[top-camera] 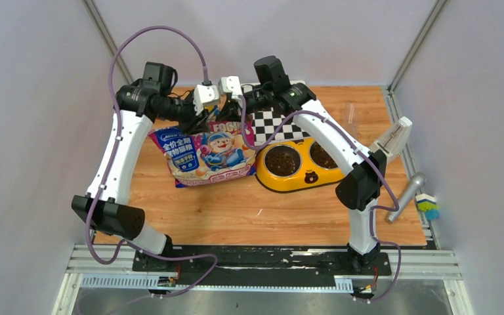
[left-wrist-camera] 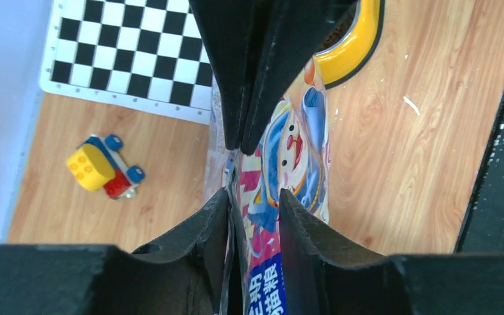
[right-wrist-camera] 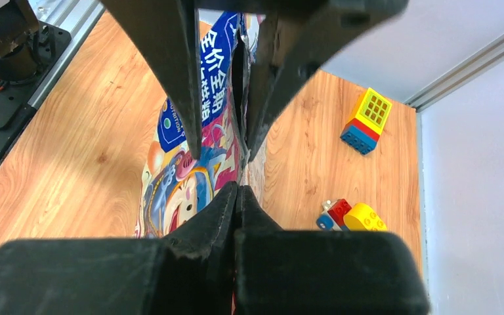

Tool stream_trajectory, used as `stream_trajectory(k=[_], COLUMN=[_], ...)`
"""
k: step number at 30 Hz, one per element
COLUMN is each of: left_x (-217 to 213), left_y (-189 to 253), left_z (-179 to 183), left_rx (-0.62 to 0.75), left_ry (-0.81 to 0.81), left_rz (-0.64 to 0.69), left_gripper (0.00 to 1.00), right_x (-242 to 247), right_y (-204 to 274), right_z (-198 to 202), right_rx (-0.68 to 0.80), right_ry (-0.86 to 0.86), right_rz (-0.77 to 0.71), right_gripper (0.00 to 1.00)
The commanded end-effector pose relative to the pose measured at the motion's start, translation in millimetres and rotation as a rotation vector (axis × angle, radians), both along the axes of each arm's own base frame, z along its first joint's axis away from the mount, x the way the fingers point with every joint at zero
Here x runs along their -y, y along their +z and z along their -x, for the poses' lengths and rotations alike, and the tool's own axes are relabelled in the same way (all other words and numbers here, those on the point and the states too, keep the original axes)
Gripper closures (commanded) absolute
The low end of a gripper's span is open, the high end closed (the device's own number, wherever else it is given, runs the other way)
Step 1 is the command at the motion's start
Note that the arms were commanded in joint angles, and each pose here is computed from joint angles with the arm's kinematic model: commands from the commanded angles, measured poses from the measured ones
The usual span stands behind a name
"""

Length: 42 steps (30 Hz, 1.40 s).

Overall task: Serve the pet food
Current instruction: Close the pet food bag at the center of the board.

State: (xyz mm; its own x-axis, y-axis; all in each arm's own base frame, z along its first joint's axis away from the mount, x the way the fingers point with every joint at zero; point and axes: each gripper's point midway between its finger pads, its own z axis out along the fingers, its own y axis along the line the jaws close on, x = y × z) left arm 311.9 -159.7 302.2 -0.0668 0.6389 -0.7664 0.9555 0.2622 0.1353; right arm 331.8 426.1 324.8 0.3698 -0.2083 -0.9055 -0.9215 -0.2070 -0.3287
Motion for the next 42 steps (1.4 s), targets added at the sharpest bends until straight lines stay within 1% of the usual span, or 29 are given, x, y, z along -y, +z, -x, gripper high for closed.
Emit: stream_trajectory(k=[1, 2, 4, 6, 7, 9, 10, 11, 13, 14, 16, 17, 20, 22, 23, 24, 25, 26, 27, 28, 29, 30, 31, 34, 35, 36, 38, 40, 42], left_x=[-7, -9, -15, -18, -19, -19, -19, -18, -19, -20, -21, -21, -23, -24, -24, -24, -24, -25, -25, -25, -25, -24, -24, -23, -22, -21, -18, -16, -14], left_y=[31, 31, 30, 27, 25, 20, 19, 16, 12, 10, 7, 5, 1, -2, -4, -5, -5, -4, -3, -2, -1, 1, 2, 6, 8, 11, 15, 20, 22], left_z=[14, 14, 13, 12, 11, 11, 12, 12, 10, 9, 7, 6, 4, 2, 2, 1, 0, -1, -2, -3, -4, -4, -5, -6, -6, -5, -3, -1, 0], left_rx=[0.104, 0.104, 0.100, 0.092, 0.086, 0.069, 0.063, 0.060, 0.060, 0.061, 0.059, 0.054, 0.052, 0.050, 0.046, 0.048, 0.051, 0.056, 0.061, 0.069, 0.070, 0.075, 0.078, 0.090, 0.094, 0.099, 0.102, 0.100, 0.100], left_ry=[-0.017, -0.012, -0.002, 0.004, 0.002, -0.002, -0.006, -0.010, -0.004, -0.002, 0.002, 0.001, 0.005, 0.010, 0.011, 0.016, 0.018, 0.023, 0.027, 0.031, 0.033, 0.037, 0.037, 0.043, 0.041, 0.041, 0.033, 0.026, 0.018], left_rz=[0.033, 0.031, 0.026, 0.019, 0.015, 0.012, 0.015, 0.014, 0.010, 0.005, -0.003, -0.005, -0.019, -0.027, -0.029, -0.030, -0.030, -0.030, -0.030, -0.028, -0.027, -0.022, -0.019, -0.007, -0.001, 0.006, 0.026, 0.041, 0.051], left_gripper=[0.63, 0.68, 0.73, 0.75, 0.75, 0.64, 0.54, 0.48, 0.44, 0.44, 0.50, 0.55, 0.57, 0.65, 0.73, 0.76, 0.82, 0.86, 0.91, 0.94, 0.99, 1.00, 1.00, 1.00, 1.00, 1.00, 1.00, 1.00, 1.00], right_x=[5, 5, 5, 5, 5, 5, 5, 5, 5, 4, 4, 4, 5, 4, 4, 4, 4, 4, 4, 4, 4, 4, 4, 4, 4, 3, 0, -3, -6], right_y=[2, 3, 2, 2, 2, 2, 3, 3, 3, 3, 3, 3, 3, 3, 4, 5, 6, 6, 5, 6, 7, 8, 9, 12, 13, 13, 10, 4, -1], right_z=[-3, -2, -2, -2, -2, -3, -3, -3, -4, -4, -4, -4, -5, -4, -3, -3, -3, -3, -3, -3, -3, -4, -3, 2, 4, 4, 2, -3, -7], right_rx=[0.011, 0.012, 0.011, 0.010, 0.012, 0.010, 0.011, 0.011, 0.011, 0.011, 0.013, 0.014, 0.013, 0.010, 0.011, 0.011, 0.013, 0.013, 0.012, 0.014, 0.016, 0.017, 0.018, 0.016, 0.016, 0.020, 0.043, 0.067, 0.071], right_ry=[-0.025, -0.025, -0.024, -0.025, -0.025, -0.027, -0.026, -0.027, -0.029, -0.029, -0.030, -0.030, -0.031, -0.027, -0.026, -0.025, -0.026, -0.026, -0.026, -0.026, -0.027, -0.027, -0.025, -0.004, 0.004, 0.007, -0.001, -0.014, -0.022], right_rz=[0.013, 0.013, 0.013, 0.014, 0.013, 0.013, 0.012, 0.012, 0.012, 0.013, 0.012, 0.011, 0.011, 0.010, 0.008, 0.007, 0.006, 0.006, 0.006, 0.005, 0.005, 0.003, 0.000, -0.007, -0.008, -0.007, 0.001, 0.016, 0.026], right_gripper=[1.00, 1.00, 1.00, 1.00, 1.00, 1.00, 1.00, 1.00, 1.00, 1.00, 1.00, 1.00, 1.00, 1.00, 1.00, 1.00, 1.00, 1.00, 1.00, 1.00, 1.00, 1.00, 0.94, 0.53, 0.42, 0.36, 0.31, 0.30, 0.32])
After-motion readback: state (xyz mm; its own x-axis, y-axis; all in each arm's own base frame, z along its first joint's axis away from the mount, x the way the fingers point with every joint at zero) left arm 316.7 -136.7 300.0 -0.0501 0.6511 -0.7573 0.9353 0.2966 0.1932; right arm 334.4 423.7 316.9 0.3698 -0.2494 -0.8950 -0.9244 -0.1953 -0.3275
